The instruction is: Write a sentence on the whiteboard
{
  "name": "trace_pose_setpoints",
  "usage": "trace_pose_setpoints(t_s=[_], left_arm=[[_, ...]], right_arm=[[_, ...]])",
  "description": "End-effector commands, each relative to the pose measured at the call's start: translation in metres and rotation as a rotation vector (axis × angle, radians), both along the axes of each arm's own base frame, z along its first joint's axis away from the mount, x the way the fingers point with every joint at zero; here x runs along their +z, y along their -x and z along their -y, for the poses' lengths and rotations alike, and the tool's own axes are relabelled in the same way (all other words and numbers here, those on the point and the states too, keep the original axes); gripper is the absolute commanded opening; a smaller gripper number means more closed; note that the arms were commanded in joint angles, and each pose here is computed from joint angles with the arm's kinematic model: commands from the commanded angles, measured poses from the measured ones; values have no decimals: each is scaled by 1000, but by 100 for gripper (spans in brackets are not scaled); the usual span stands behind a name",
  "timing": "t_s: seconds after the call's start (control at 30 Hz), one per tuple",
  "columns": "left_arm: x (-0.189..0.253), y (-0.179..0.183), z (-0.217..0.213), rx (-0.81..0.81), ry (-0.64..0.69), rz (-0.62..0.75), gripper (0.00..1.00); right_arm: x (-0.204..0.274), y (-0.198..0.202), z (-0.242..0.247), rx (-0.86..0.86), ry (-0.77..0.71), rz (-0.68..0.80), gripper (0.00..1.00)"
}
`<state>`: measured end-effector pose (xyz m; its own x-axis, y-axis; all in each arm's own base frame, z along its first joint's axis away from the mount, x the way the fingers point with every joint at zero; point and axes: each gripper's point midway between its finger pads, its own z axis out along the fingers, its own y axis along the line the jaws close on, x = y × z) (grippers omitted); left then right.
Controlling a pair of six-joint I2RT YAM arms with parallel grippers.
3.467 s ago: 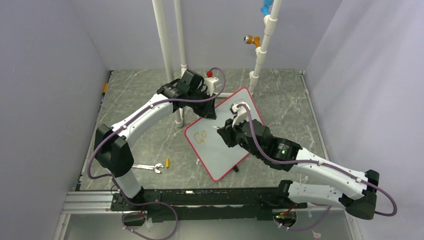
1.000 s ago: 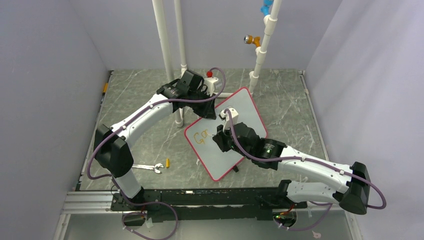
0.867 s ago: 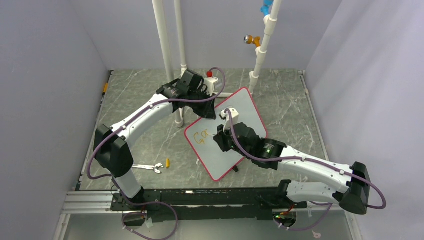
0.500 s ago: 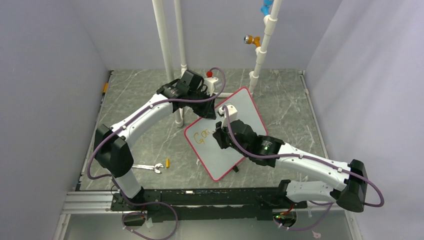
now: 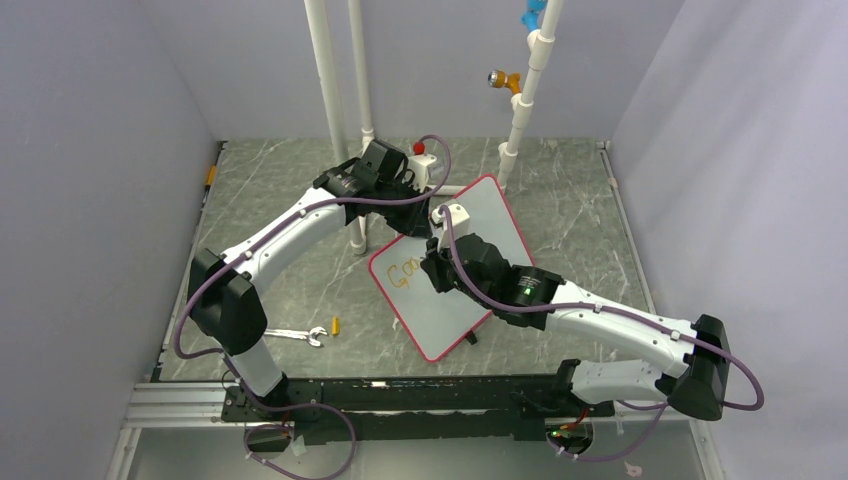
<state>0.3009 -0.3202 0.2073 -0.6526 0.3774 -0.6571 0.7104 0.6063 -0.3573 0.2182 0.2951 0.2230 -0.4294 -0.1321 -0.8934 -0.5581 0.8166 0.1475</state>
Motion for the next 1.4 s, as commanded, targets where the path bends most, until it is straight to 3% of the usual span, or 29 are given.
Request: trace_pose_setpoints(t_s=[0.0, 0.23, 0.8, 1.37], left_arm=[[-11, -1, -16, 5, -112, 65, 0], [-11, -1, -17, 5, -111, 64, 0], [-9, 0, -18, 5, -109, 67, 0], [-9, 1, -17, -2, -103, 62, 0]], right_arm=[[18, -3, -3, -8, -42, 20, 0], [35, 1, 8, -18, -68, 40, 0], [21, -8, 22, -79, -10, 41, 0], [12, -15, 8, -41, -8, 32, 0]])
